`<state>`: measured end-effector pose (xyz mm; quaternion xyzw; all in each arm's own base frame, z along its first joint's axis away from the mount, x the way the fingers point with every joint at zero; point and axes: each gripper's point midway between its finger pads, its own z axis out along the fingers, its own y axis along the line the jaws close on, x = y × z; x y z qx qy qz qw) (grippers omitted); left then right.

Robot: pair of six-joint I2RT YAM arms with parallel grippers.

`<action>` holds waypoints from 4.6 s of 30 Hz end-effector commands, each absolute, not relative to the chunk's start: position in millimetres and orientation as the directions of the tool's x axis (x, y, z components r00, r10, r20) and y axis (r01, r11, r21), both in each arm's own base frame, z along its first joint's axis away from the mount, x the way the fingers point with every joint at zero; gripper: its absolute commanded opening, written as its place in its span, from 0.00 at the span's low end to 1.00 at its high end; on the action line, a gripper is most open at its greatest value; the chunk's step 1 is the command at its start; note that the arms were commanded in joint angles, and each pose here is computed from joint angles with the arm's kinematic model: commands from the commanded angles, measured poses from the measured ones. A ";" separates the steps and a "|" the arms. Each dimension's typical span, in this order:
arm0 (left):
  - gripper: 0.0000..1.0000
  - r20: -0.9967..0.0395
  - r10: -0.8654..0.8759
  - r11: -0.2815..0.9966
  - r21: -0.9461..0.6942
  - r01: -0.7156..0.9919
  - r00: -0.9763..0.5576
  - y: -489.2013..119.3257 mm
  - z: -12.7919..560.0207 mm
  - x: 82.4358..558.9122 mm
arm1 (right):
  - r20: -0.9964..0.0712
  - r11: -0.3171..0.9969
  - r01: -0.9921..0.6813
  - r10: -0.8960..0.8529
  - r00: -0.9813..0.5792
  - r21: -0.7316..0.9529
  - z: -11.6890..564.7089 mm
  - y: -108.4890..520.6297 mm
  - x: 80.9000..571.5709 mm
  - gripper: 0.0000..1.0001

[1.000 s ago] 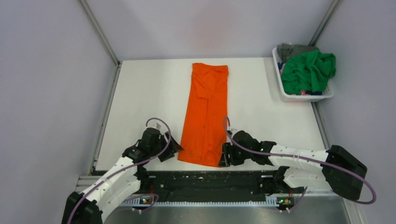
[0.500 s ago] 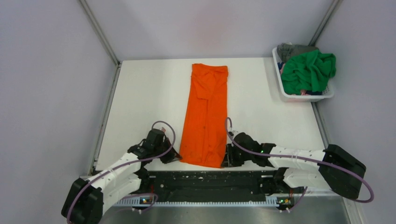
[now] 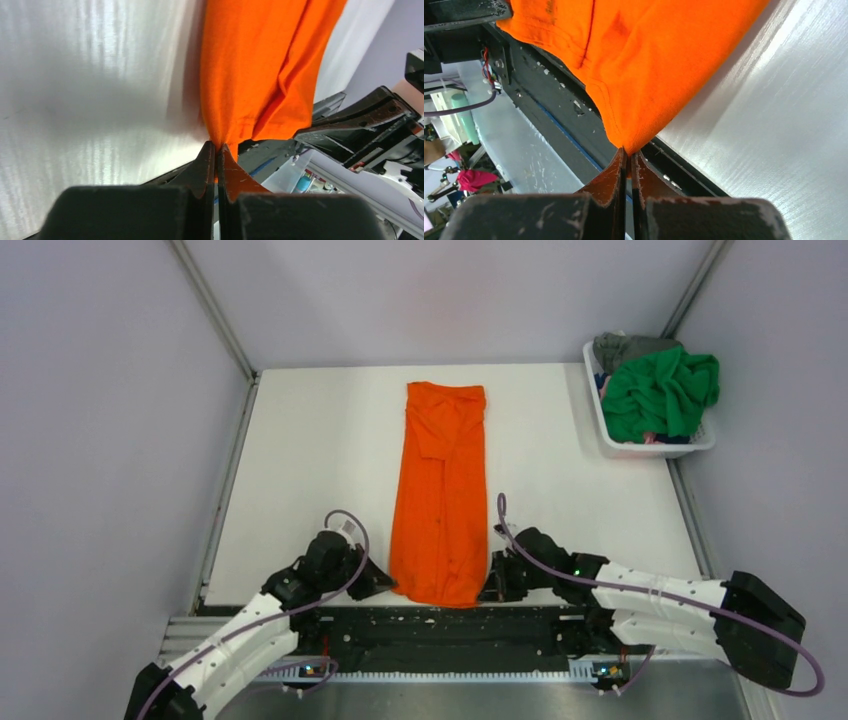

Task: Fold and stack the t-shirts

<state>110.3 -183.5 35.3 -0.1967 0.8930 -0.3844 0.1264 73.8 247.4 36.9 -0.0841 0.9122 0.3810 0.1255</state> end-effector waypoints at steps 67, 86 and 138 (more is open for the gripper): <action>0.99 -0.352 -0.411 0.765 -0.635 -0.107 -0.841 -176.7 118.2 411.1 | -0.550 0.841 -0.169 0.171 -0.818 0.514 94.9 200.0 385.2 0.91; 0.72 -0.168 -0.409 0.758 -0.609 -0.232 -0.897 -175.8 26.3 295.3 | -0.444 0.854 -0.132 0.124 -0.887 0.503 31.9 224.7 257.7 0.72; 0.00 -0.493 -0.412 0.718 -0.693 0.060 -0.766 -174.1 167.3 185.8 | -0.398 0.567 -0.385 -0.107 -0.911 0.729 146.0 253.2 114.2 0.00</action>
